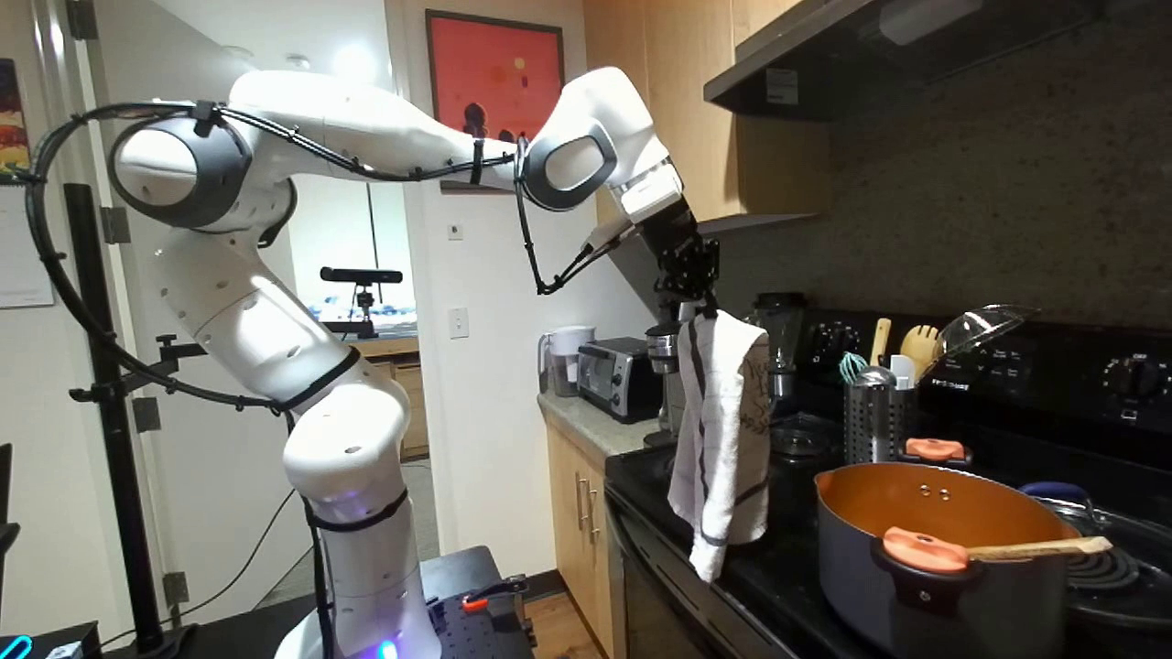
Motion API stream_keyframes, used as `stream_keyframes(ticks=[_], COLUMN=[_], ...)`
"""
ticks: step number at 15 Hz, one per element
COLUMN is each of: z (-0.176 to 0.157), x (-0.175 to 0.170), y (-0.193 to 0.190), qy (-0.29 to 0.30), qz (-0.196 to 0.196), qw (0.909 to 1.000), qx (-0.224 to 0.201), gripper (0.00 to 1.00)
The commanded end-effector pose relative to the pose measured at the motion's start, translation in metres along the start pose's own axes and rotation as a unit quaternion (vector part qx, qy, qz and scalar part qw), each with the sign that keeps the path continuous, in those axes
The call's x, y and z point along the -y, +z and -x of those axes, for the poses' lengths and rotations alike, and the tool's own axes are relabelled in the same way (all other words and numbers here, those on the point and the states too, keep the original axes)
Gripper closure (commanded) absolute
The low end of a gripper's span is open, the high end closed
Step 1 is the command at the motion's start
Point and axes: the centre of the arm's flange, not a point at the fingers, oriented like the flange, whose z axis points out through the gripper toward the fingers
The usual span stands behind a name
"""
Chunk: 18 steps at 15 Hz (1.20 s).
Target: Put the towel on the top of the stove
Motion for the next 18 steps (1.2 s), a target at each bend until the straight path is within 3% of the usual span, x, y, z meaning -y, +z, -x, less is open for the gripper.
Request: stream_keyframes(ticks=[1,8,18], z=[0.004,0.008,0.002], x=[-0.005,0.027,0.060], y=[0.018,0.043,0.011], qy=[-0.002,-0.007,-0.006], qz=[0.019,0.001,-0.052], qw=[0.9998,0.9997,0.9979], qx=[-0.006,-0.021,-0.039], gripper=[1.00,1.00,1.00])
